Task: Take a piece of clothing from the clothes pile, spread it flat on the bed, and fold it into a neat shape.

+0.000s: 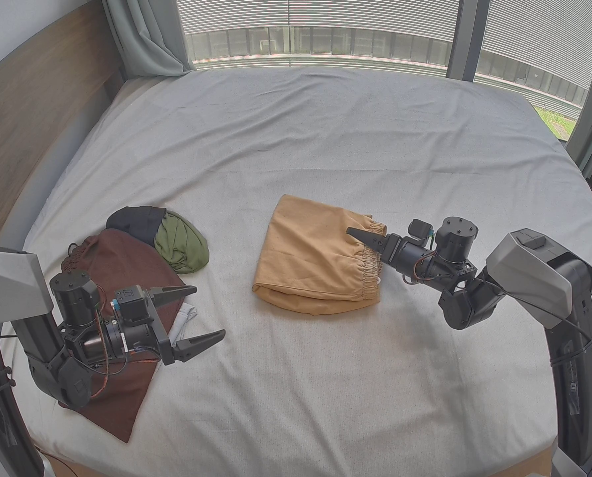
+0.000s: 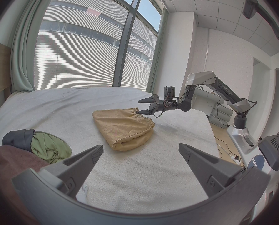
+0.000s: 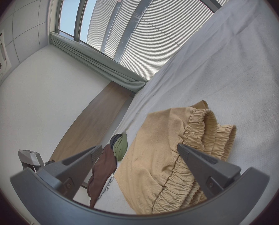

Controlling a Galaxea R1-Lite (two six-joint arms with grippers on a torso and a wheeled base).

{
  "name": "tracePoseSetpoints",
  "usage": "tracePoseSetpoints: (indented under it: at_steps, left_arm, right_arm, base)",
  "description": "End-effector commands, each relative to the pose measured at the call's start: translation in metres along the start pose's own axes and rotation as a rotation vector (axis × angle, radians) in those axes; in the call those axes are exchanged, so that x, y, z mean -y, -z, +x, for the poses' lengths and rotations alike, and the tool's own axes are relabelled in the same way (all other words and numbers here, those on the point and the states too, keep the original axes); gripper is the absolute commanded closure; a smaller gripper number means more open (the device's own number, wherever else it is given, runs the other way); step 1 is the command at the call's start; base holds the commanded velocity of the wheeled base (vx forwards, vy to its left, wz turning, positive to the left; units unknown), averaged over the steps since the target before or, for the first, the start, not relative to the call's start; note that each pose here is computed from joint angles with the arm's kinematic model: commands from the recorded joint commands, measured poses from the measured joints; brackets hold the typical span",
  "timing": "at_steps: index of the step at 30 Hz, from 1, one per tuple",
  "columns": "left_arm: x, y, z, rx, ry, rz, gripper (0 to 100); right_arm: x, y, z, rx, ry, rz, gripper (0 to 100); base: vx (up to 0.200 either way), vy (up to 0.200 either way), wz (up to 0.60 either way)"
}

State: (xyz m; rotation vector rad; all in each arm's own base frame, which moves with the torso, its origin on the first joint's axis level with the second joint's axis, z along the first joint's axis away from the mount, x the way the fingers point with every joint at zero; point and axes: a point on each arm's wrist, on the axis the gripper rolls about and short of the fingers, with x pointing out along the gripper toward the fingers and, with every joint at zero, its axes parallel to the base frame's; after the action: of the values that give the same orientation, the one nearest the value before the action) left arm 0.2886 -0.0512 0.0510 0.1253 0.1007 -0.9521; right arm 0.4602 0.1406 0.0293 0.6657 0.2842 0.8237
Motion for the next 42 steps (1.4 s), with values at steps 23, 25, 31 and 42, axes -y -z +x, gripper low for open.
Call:
tracePoseSetpoints:
  at_steps: [23, 25, 31, 42]
  left_arm:
    - [0.001, -0.001, -0.001, 0.000, 0.000, 0.000, 0]
    - [0.001, -0.001, -0.001, 0.000, 0.002, 0.000, 0]
    - [0.001, -0.002, 0.000, 0.003, 0.003, 0.004, 0]
    - [0.001, -0.001, 0.000, 0.003, 0.003, 0.004, 0]
  right_arm:
    - [-0.043, 0.026, -0.024, -0.056, -0.040, 0.002, 0]
    - [-0.042, 0.033, -0.027, -0.067, -0.034, 0.008, 0]
    - [-0.024, 0.055, -0.027, -0.103, -0.005, 0.011, 0]
    - [-0.011, 0.070, -0.027, -0.119, 0.007, 0.002, 0]
  base:
    - [0.000, 0.000, 0.00]
    - [0.000, 0.000, 0.00]
    - [0.000, 0.000, 0.00]
    - [0.000, 0.000, 0.00]
